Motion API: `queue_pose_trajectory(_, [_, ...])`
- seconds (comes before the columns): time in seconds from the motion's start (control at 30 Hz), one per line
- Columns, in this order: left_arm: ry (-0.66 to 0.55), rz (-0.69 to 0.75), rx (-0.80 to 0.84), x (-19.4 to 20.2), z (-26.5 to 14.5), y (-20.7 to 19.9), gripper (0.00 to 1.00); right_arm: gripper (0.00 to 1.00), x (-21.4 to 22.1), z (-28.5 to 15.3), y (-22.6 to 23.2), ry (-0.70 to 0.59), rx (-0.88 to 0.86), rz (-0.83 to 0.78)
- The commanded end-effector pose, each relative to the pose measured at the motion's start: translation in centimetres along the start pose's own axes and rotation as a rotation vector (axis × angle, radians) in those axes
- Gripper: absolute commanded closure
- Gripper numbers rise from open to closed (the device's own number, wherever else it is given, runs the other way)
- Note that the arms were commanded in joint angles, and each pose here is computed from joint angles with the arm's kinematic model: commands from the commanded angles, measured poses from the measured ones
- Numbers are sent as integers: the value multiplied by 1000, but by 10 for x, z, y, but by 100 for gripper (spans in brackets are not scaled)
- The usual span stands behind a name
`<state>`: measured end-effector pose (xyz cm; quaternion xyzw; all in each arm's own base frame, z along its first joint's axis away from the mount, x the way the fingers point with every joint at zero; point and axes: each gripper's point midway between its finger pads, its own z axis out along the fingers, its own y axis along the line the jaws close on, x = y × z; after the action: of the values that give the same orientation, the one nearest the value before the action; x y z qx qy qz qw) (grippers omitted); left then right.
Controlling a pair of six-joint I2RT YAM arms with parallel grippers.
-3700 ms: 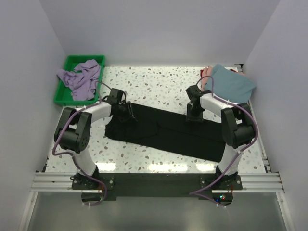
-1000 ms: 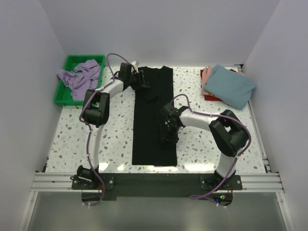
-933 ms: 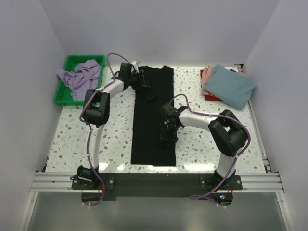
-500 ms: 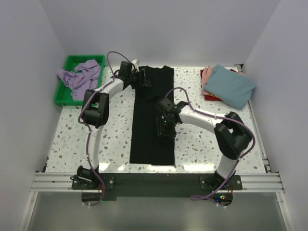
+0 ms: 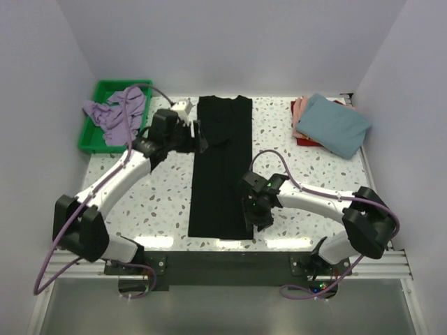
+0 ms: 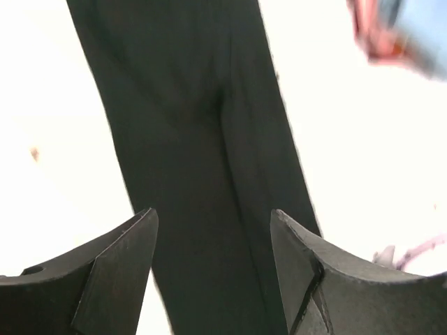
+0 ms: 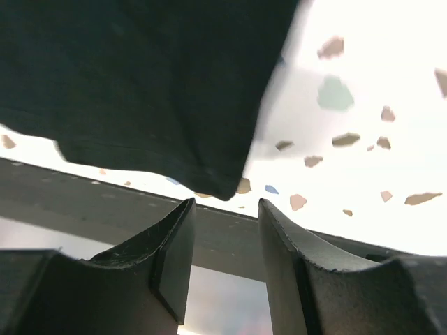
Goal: Fold and stack the t-shirts
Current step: Fold the tshirt
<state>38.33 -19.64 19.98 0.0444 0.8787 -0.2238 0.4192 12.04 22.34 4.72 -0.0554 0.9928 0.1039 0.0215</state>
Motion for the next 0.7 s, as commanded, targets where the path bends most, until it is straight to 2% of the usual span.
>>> queue_pose_trajectory(0.0, [188,-45,-148,94,-24,37,29,55,1,-5,2,-78,3,74])
queue_pose_trajectory(0.03, [239,-60,-164,124,-31,46,30,55,5,-2,-2,-76,11,87])
queue_pose_trajectory(0.1, [246,-92,-154,140,-49,43,30,55,5,-2,1,-94,-13,113])
queue_pose_trajectory(0.23, [353,-161,-161,199,-73,52,31,56,12,7,-2,-86,-5,151])
queue_pose_trajectory(0.33, [329,-163,-118,196,-81,32,31,56,14,11,1,-96,-21,179])
queue_pose_trajectory(0.67, [432,-221,-203,224,-86,45,33,60,16,22,-4,-108,-6,211])
